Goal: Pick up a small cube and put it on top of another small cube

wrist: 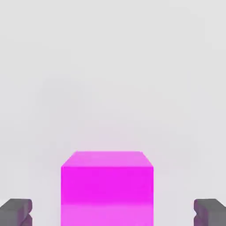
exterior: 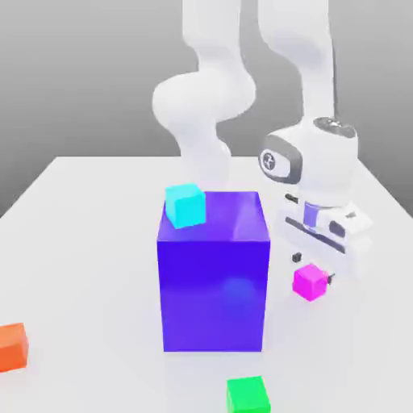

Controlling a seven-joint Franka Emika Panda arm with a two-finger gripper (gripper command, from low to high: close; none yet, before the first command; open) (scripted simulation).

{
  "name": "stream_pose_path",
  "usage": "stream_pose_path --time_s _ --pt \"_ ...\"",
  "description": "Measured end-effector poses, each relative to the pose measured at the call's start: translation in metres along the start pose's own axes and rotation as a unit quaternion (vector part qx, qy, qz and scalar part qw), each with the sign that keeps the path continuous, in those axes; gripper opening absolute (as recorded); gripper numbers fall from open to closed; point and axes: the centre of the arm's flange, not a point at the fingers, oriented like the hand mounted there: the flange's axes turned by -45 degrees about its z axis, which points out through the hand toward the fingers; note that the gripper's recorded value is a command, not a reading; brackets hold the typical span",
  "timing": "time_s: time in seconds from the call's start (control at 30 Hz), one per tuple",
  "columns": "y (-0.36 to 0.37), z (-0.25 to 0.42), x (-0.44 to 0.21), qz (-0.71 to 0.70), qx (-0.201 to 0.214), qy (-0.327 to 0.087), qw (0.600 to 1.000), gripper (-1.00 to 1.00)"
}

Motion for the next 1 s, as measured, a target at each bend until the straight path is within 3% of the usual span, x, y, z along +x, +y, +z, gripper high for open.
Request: stream_pose_path --time_s 0.03,0.27,0.6,0.8,1.0 --pt "-0.001 0.007 0.000 0.000 0.000 0.000 1.000 -1.00" --pt "-0.001 0.008 0.000 0.000 0.001 0.000 1.000 -1.00" --pt "0.007 -0.055 -0.006 0.020 0.002 0.001 1.000 -1.00" --pt "0.070 -0.069 -0.086 0.212 0.008 0.010 0.977 -1.00" --pt "0.116 -0.086 -0.186 0.390 0.008 0.009 0.921 -1.00"
